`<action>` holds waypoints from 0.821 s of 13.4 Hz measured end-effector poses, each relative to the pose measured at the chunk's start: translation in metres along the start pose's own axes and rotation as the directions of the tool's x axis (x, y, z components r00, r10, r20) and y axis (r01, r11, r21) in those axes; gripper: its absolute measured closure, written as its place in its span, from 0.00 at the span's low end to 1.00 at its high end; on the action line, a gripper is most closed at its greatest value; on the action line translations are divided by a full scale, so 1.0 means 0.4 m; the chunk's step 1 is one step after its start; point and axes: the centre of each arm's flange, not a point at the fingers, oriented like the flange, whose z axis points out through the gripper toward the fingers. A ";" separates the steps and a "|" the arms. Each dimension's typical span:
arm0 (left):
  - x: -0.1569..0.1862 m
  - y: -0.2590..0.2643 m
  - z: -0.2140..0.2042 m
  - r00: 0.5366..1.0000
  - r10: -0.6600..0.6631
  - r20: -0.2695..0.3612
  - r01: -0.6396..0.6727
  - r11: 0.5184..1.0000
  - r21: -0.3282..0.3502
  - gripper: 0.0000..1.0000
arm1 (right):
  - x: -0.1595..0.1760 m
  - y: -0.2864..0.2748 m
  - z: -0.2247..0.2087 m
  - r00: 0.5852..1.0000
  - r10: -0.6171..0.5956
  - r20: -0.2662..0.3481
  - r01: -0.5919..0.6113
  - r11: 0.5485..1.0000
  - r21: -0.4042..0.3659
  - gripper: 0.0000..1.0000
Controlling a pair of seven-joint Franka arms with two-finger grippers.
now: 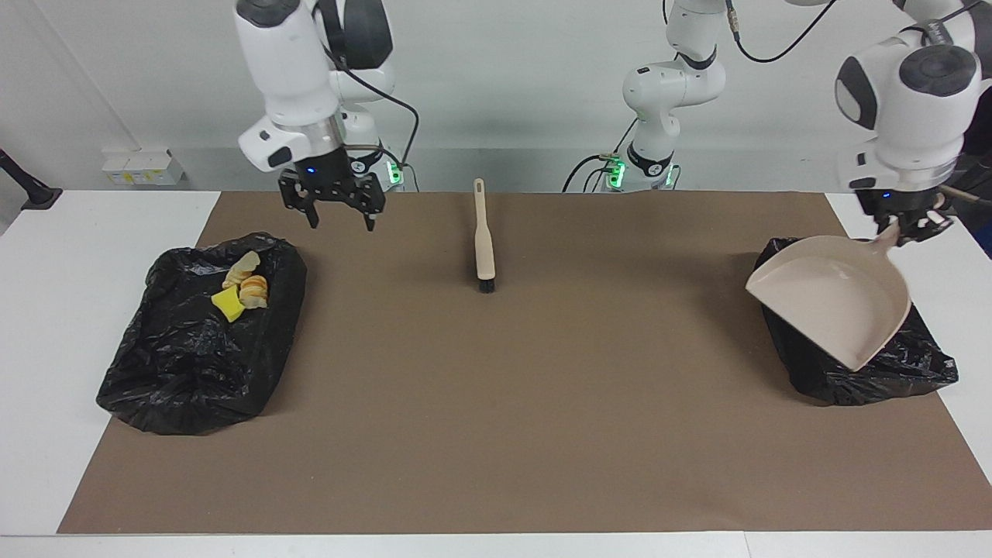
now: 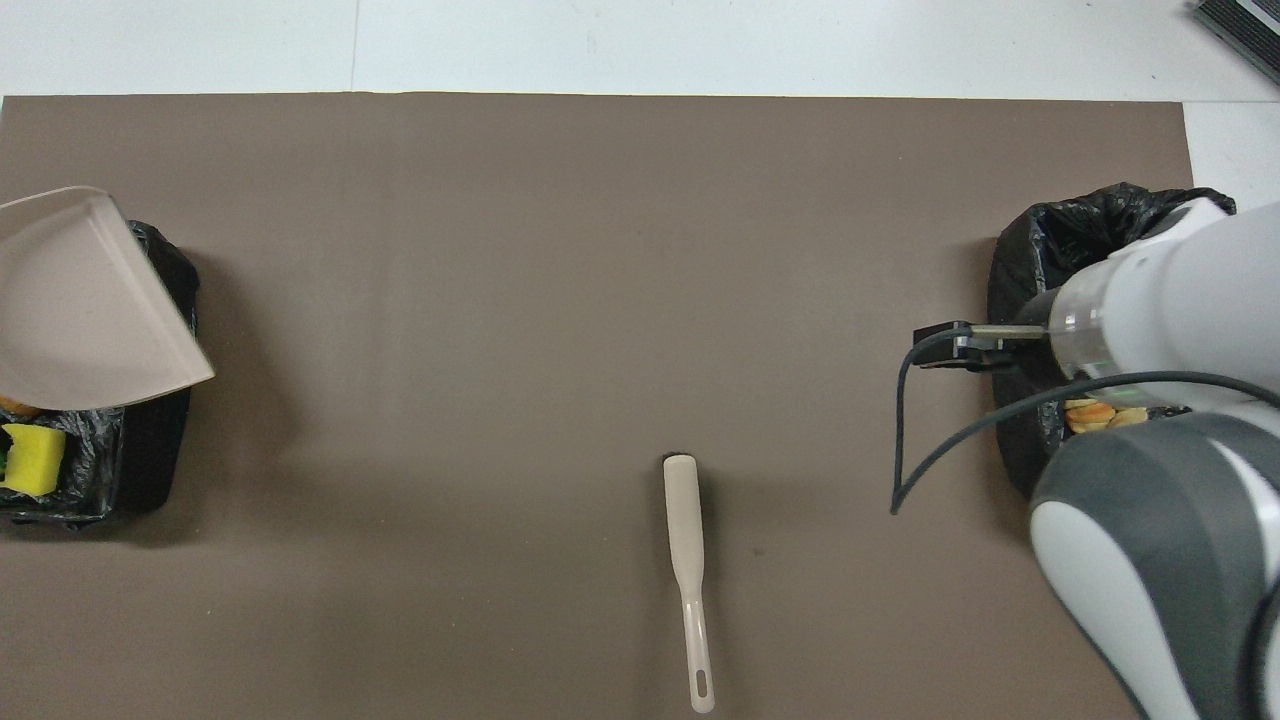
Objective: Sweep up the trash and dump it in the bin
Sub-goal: 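Tip the dustpan over the bin with the left gripper, then bring the dustpan back toward the table center with the left gripper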
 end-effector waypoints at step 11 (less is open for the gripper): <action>0.723 0.418 -0.112 0.767 -0.635 -0.092 0.592 0.755 -0.281 0.67 | -0.032 0.336 -0.210 0.997 0.078 0.019 -0.079 0.997 0.011 0.00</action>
